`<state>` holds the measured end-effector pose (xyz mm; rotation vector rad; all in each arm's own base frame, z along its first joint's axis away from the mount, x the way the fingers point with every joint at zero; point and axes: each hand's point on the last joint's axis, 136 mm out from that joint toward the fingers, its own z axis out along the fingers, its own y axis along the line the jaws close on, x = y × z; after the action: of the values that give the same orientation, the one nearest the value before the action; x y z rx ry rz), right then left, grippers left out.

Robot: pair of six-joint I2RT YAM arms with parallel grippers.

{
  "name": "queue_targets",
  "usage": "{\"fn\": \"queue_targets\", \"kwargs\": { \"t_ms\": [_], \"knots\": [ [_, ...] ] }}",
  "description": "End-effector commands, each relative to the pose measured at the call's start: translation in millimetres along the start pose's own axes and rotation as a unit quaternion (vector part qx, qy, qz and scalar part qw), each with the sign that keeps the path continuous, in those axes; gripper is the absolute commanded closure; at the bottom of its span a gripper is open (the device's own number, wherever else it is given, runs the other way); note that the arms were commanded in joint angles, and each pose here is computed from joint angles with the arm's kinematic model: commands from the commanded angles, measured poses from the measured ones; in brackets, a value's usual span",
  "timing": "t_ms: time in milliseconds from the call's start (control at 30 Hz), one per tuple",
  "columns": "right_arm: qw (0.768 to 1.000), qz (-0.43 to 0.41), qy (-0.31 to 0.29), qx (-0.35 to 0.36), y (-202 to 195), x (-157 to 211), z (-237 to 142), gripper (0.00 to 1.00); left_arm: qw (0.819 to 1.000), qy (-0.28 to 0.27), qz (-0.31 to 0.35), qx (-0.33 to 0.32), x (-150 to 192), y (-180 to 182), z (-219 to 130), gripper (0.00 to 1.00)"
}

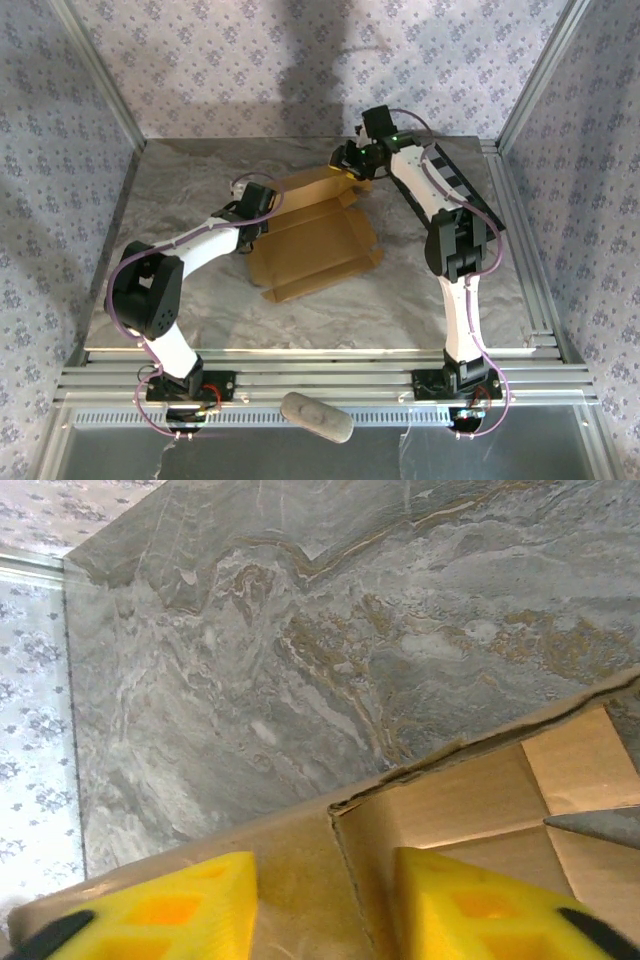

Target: Fold the paper box

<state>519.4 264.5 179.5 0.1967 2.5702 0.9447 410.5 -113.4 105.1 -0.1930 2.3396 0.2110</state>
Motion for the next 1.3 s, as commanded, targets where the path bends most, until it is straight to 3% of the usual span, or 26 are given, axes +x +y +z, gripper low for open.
{"fn": "queue_targets", "kwargs": {
  "t_ms": [0, 300, 500, 533, 600, 700, 767, 900, 1000, 1133, 1267],
  "knots": [
    [1.0, 0.014, 0.002, -0.026, 17.8, 0.1, -5.7, 0.69, 0.999, 0.021, 0.044, -0.011, 5.9, 2.2, 1.5, 1.0],
    [0.989, 0.118, -0.032, -0.084, 28.5, -13.6, -23.6, 1.0, 1.0, 0.026, 0.001, -0.001, -6.6, 6.1, -1.8, 1.0],
    [0.975, 0.188, -0.05, -0.11, 43.0, -19.0, -38.4, 1.0, 0.999, 0.036, -0.038, 0.009, -22.8, 7.3, -8.3, 1.0],
    [0.974, 0.189, -0.053, -0.111, 45.0, -19.1, -43.2, 0.91, 0.998, 0.034, -0.042, 0.015, -26.6, 6.6, -10.3, 1.0],
    [0.975, 0.175, -0.077, -0.112, 48.9, -23.3, -64.2, 0.63, 0.998, 0.03, -0.05, 0.03, -35.6, 7.5, -15.9, 1.0],
    [0.974, 0.131, -0.137, -0.121, 54.5, -36.2, -116.9, 0.44, 0.995, 0.026, -0.077, 0.066, -48.9, 11.9, -26.8, 1.0],
    [0.972, 0.111, -0.17, -0.121, 50.2, -41.8, -150.4, 0.39, 0.992, 0.019, -0.084, 0.093, -59.0, 12.0, -36.5, 1.0],
    [0.965, 0.117, -0.207, -0.109, 18.1, -40.1, -201.9, 0.38, 0.982, -0.003, -0.113, 0.151, -83.7, 12.0, -55.4, 1.0],
    [0.961, 0.145, -0.217, -0.092, -17.8, -29.8, -222.6, 0.47, 0.969, -0.014, -0.154, 0.19, -100.4, 16.0, -65.3, 1.0],
    [0.96, 0.167, -0.202, -0.097, -41.2, -18.8, -234.1, 0.54, 0.946, -0.012, -0.188, 0.263, -116.7, 9.5, -75.9, 1.0],
    [0.966, 0.154, -0.169, -0.124, -30.7, -13.7, -223.8, 0.54, 0.933, 0.017, -0.189, 0.306, -120.4, -1.2, -79.9, 1.0]
  ]
}}
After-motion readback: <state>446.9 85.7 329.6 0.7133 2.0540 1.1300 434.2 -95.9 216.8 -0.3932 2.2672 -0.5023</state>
